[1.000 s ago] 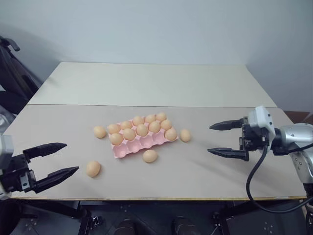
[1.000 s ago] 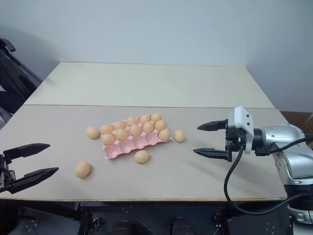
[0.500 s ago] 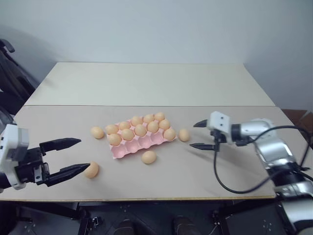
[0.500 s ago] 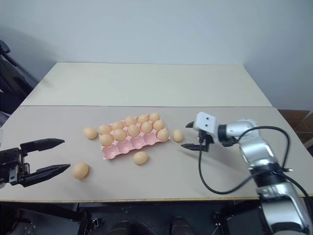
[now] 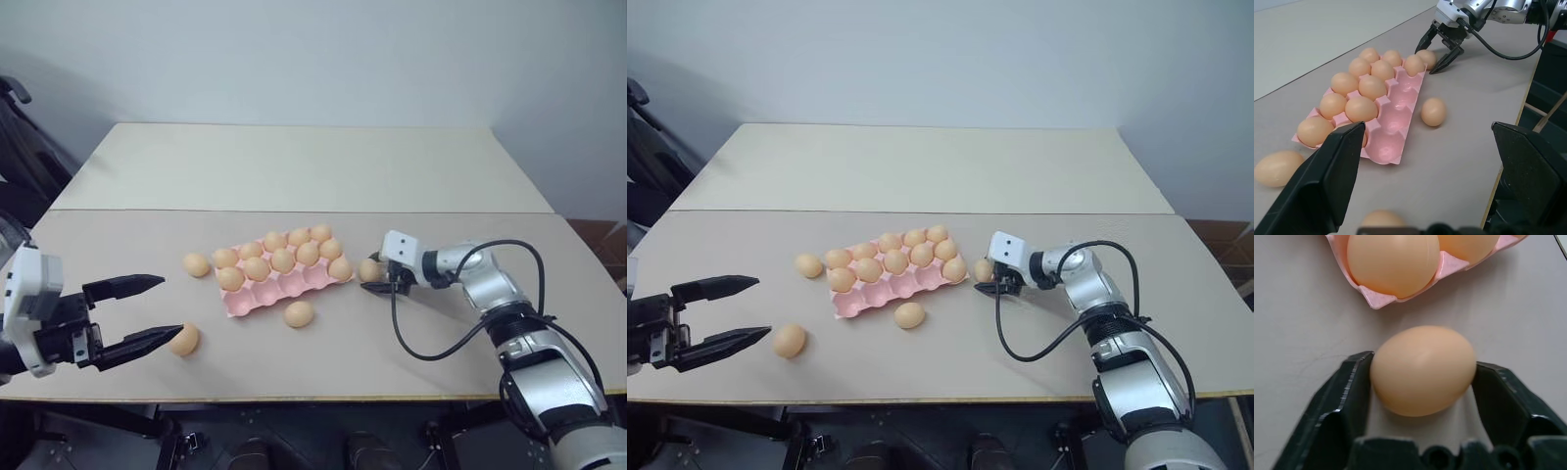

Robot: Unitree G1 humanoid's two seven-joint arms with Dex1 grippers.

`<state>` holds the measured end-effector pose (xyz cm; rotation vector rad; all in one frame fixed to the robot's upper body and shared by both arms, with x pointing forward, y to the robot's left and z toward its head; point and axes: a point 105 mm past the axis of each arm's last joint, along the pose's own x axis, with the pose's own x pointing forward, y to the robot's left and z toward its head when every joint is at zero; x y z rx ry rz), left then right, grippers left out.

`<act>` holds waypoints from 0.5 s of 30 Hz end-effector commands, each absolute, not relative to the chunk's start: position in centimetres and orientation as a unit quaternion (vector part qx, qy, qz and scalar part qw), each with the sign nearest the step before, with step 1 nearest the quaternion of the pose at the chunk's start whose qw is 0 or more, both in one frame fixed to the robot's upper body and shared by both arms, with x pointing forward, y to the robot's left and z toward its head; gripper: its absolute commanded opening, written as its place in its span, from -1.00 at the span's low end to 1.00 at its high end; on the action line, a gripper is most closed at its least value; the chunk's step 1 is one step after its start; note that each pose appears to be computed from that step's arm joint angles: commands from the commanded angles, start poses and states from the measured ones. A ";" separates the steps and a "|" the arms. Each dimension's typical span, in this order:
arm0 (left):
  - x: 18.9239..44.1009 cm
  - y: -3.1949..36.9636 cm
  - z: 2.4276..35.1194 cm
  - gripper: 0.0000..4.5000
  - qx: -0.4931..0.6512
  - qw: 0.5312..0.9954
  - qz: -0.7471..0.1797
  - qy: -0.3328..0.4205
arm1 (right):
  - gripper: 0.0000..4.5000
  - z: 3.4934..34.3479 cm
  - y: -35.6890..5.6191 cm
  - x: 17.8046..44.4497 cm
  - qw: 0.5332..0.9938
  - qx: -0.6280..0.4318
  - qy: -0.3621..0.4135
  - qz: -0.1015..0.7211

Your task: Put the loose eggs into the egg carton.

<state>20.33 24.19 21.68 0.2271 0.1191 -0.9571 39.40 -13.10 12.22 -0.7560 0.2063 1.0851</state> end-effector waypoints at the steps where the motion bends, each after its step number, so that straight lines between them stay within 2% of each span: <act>1: 20.1 24.3 22.5 1.00 0.134 0.880 -0.454 0.042 | 0.09 14.3 -13.5 39.3 0.790 -0.347 0.058 0.502; 3: 20.1 24.4 22.5 1.00 0.134 0.880 -0.454 0.042 | 0.03 14.7 -14.0 38.8 0.791 -0.344 0.052 0.503; 9: 20.1 24.3 22.3 1.00 0.135 0.879 -0.455 0.041 | 0.03 16.5 -15.9 37.3 0.786 -0.363 0.036 0.499; 12: 20.2 24.3 22.3 1.00 0.135 0.879 -0.456 0.041 | 0.03 17.9 -14.8 36.8 0.782 -0.360 0.008 0.509; 15: 20.5 24.2 22.2 1.00 0.134 0.877 -0.460 0.039 | 0.03 19.8 -11.8 36.3 0.772 -0.345 -0.040 0.532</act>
